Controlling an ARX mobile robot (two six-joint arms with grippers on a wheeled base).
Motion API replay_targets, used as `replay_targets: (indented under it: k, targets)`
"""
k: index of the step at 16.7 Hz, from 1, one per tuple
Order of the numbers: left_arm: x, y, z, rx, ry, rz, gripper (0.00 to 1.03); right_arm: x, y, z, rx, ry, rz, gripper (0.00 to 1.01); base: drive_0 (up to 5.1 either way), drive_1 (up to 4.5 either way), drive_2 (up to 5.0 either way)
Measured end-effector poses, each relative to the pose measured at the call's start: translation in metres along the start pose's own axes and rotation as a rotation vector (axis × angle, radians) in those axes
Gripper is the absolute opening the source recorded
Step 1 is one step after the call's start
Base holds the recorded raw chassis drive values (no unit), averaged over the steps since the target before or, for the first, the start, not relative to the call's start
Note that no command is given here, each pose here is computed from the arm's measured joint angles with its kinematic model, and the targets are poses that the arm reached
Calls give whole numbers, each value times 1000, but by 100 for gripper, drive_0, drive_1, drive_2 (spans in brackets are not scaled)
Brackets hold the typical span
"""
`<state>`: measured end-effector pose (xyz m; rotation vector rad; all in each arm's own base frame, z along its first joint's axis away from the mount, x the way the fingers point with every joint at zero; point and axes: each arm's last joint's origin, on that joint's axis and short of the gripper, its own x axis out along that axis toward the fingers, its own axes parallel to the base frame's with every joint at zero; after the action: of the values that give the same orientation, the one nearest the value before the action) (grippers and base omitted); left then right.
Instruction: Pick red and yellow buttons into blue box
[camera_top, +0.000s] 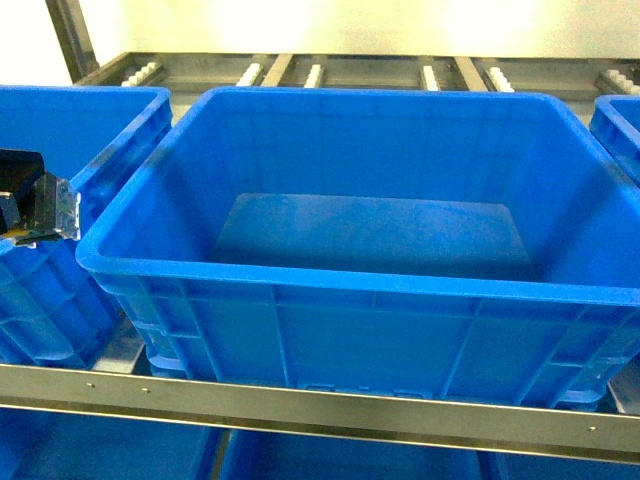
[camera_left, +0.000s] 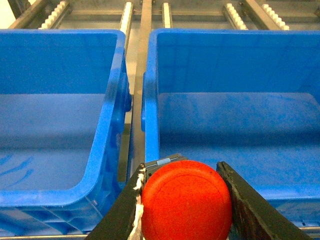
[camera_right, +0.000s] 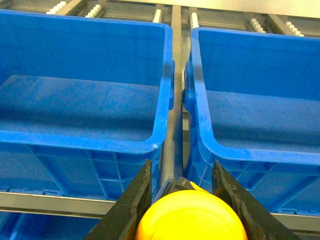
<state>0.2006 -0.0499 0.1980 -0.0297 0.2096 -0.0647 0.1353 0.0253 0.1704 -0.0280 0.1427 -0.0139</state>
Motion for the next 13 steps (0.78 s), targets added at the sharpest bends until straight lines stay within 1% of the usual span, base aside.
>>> replay_targets:
  k: [4,13]
  targets:
    - [0,1,0,-1,3,12,33,0,0,0,0,0,2,32,0,0,0]
    - [0,1,0,-1,3,11,33,0,0,0,0,0,1,32,0,0,0]
